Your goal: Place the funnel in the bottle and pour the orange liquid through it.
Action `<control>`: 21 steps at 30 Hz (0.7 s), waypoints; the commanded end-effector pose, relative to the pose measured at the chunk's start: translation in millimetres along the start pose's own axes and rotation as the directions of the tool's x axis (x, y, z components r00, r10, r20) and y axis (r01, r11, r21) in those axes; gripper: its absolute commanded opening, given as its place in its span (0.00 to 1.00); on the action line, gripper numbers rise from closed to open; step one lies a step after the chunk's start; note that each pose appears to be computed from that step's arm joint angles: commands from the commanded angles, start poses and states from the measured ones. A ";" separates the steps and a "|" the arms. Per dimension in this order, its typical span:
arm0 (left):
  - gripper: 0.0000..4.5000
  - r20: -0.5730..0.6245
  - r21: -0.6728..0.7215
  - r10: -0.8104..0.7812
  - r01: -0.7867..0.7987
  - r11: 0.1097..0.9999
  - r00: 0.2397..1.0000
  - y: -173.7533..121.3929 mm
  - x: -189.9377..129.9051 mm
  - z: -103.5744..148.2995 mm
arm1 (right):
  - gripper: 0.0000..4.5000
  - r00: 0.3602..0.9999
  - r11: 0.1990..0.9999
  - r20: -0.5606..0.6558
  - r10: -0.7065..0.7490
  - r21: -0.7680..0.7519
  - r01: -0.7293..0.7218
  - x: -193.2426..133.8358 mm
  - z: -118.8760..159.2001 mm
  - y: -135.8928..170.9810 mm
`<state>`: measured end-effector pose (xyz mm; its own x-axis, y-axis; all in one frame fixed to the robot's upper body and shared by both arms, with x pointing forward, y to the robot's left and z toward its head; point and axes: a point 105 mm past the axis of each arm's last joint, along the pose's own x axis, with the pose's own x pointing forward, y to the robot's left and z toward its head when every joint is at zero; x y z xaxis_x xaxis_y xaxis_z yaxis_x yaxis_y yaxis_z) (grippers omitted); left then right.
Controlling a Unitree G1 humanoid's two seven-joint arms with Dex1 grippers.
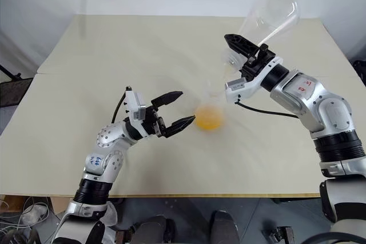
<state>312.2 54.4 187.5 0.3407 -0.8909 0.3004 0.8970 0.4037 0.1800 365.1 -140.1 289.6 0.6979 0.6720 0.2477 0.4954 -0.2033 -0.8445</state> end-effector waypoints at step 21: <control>1.00 0.029 0.039 -0.011 0.010 0.999 1.000 -0.7 4.2 9.0 | 0.55 0.996 0.997 0.040 -0.076 0.006 0.076 3.3 13.1 -18.3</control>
<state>312.5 54.4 187.6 0.3409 -0.8902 0.3022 0.8963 0.4048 0.1812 360.0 -129.6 287.5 0.6710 0.6970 0.2530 0.5023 -0.1764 -0.8465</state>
